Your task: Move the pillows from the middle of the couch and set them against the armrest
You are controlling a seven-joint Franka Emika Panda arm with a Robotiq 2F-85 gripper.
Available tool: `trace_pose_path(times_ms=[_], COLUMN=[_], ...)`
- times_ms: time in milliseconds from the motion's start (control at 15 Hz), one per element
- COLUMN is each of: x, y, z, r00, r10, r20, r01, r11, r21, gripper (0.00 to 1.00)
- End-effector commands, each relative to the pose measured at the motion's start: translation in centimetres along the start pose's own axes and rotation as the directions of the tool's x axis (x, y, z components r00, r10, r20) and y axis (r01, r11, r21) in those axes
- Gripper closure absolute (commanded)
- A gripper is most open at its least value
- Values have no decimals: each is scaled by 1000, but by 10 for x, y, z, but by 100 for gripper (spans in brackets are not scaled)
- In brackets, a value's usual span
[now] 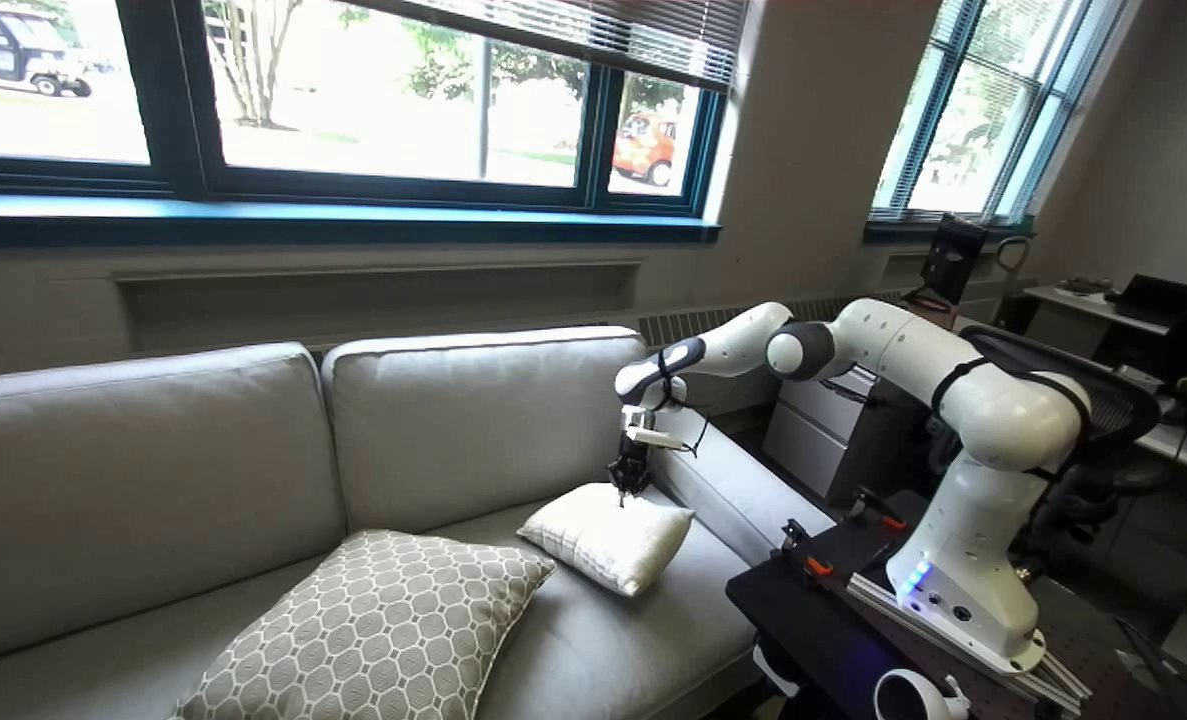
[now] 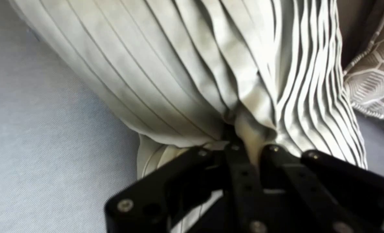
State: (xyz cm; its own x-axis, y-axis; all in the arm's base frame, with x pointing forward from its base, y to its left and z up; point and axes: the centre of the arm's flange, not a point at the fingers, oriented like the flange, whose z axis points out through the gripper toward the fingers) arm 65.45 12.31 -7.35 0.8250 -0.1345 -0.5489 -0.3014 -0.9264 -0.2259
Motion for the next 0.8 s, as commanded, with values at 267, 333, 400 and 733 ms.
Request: trace_pose_path(times_ms=[267,333,400,733], x=[-25,-27,-29,-62], y=[54,64,75,112], z=[-81,-84,-86,-100], r00=[943,931,917,823], r10=[249,272,296,402], r20=[-222,-244,-269,-402], r01=[-265,-288,-315,-434], r11=[963,957,949,901], r21=[-43,-33,-29,13], gripper=[92,92,92,92])
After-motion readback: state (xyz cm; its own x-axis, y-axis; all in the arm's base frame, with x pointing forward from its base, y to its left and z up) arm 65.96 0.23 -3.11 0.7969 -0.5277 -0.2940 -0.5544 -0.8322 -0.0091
